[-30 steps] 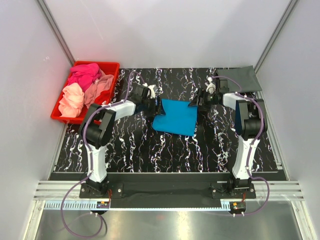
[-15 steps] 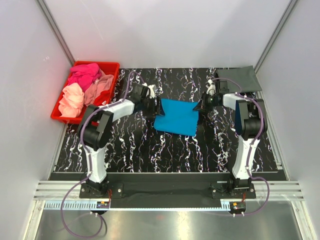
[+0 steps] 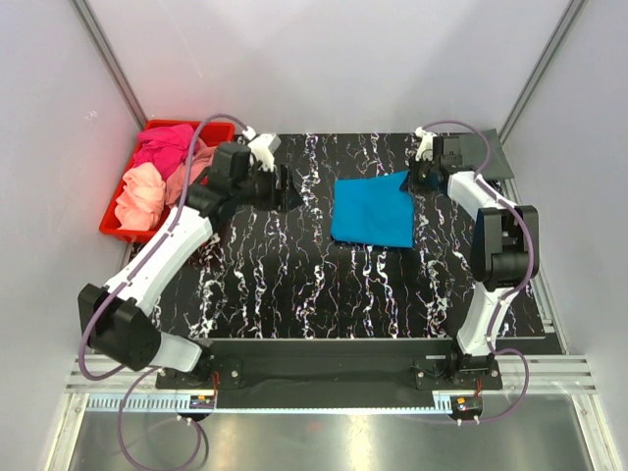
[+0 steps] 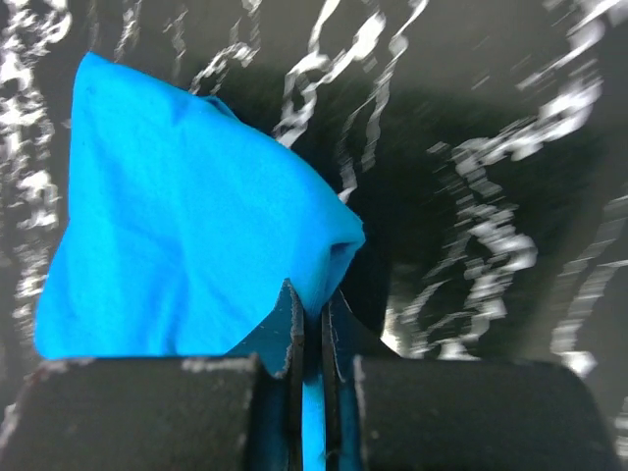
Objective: Fold and stack the t-shirts
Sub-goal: Neatly place the folded tshirt to the corner
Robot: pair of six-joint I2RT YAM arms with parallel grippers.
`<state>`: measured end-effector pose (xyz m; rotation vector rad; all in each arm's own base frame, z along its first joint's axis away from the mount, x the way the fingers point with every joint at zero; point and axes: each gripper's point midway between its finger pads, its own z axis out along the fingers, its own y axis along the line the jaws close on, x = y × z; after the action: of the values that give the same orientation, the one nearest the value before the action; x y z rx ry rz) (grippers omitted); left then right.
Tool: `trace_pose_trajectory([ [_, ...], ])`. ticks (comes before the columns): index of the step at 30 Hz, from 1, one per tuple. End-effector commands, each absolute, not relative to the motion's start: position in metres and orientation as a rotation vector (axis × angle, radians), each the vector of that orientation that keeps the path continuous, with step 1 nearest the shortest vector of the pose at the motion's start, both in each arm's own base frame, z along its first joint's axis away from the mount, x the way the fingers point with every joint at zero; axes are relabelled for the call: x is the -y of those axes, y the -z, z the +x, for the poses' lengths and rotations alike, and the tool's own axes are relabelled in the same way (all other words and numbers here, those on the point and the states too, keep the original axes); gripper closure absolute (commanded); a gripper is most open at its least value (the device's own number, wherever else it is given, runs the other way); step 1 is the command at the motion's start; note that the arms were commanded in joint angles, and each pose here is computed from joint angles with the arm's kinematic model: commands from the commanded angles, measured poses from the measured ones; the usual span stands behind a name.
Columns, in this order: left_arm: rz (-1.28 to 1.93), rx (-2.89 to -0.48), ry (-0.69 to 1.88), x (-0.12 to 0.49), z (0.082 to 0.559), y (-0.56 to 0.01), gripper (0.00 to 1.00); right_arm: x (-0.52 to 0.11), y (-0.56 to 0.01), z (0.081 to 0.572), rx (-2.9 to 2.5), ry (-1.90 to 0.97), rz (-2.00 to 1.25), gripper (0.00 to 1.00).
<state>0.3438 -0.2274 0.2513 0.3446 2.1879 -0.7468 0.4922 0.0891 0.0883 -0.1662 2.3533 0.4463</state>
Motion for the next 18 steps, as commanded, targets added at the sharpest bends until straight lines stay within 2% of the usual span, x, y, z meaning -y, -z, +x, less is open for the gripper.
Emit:
trace_pose_trajectory([
  [1, 0.341, -2.239, 0.709, 0.217, 0.333, -0.219, 0.28, -0.056, -0.15, 0.523, -2.178, -0.157, -0.269, 1.0],
  [7, 0.354, -2.247, 0.725, 0.217, 0.327, -0.208, 0.28, -0.011, -0.17, 0.548, -2.098, 0.113, -0.361, 1.0],
  [17, 0.393, -2.248, 0.828, 0.229, 0.317, -0.208, 0.28, 0.009, -0.192, 0.577, -1.983, 0.263, -0.528, 1.0],
  [18, 0.392, -2.251, 0.826, 0.229, 0.318, -0.207, 0.28, 0.025, -0.19, 0.578, -1.999, 0.284, -0.512, 1.0],
])
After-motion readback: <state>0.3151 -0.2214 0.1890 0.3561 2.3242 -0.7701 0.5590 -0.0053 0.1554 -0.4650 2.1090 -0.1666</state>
